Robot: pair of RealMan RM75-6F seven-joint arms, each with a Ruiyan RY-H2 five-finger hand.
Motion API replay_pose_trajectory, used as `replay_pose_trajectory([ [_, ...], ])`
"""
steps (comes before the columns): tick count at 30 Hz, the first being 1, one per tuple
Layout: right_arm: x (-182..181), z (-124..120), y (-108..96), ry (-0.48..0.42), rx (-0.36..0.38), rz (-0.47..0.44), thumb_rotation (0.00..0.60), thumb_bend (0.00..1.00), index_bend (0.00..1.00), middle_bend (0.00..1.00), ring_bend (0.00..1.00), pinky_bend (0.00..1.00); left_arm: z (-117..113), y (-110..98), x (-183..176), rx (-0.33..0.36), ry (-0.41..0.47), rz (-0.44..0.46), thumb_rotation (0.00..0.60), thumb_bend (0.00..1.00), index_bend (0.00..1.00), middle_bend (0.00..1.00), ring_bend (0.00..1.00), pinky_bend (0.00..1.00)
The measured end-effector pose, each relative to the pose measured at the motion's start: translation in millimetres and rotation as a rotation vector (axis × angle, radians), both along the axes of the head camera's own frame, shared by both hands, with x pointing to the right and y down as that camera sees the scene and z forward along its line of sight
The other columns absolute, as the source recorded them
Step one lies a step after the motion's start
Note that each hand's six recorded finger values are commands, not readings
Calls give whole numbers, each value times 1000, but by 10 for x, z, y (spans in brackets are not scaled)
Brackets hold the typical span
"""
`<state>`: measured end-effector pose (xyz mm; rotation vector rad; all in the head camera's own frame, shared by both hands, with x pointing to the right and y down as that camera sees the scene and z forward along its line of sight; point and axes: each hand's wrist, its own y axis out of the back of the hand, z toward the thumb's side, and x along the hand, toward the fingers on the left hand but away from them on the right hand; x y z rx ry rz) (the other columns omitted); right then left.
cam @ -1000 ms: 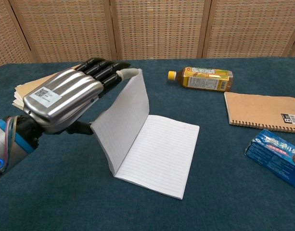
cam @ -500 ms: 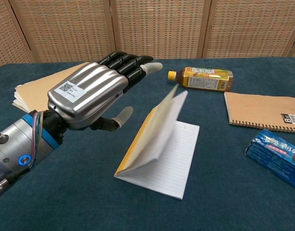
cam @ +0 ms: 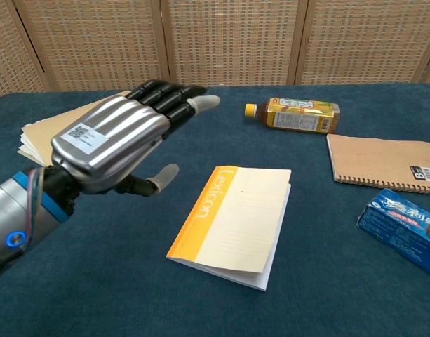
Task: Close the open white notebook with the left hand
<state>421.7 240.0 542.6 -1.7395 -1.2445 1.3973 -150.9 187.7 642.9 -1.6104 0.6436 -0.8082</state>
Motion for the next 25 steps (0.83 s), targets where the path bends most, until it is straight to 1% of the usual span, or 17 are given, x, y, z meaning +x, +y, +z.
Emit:
replay_pose_trajectory([
  [3, -1, -3, -1, 1, 2, -2, 600, 113, 0, 0, 0, 0, -33, -36, -281, -6, -22, -52, 600, 284, 0, 0, 0, 0],
  [6, -8, -7, -4, 5, 5, -5, 600, 113, 0, 0, 0, 0, -82, -58, -611, -28, -53, -106, 600, 186, 0, 0, 0, 0],
  [8, -10, -10, -6, 10, 8, -6, 600, 113, 0, 0, 0, 0, -119, -58, -836, -47, -76, -142, 600, 147, 0, 0, 0, 0],
  [11, -9, -17, -8, 22, 15, -9, 600, 113, 0, 0, 0, 0, -195, -13, -1231, -91, -113, -209, 600, 127, 0, 0, 0, 0],
  [15, 1, -29, -12, 41, 27, -9, 600, 113, 0, 0, 0, 0, -321, 140, -1727, -156, -136, -313, 600, 121, 0, 0, 0, 0],
  [18, 1, -24, -9, 52, 29, -12, 600, 113, 0, 0, 0, 0, -390, 276, -2010, -193, -142, -378, 600, 121, 0, 0, 0, 0],
  [22, -15, -10, -5, 62, 28, -20, 600, 113, 0, 0, 0, 0, -445, 446, -2300, -225, -161, -436, 600, 121, 0, 0, 0, 0],
  [25, -41, 18, 2, 68, 21, -28, 600, 113, 0, 0, 0, 0, -474, 505, -2443, -229, -174, -458, 600, 121, 0, 0, 0, 0],
])
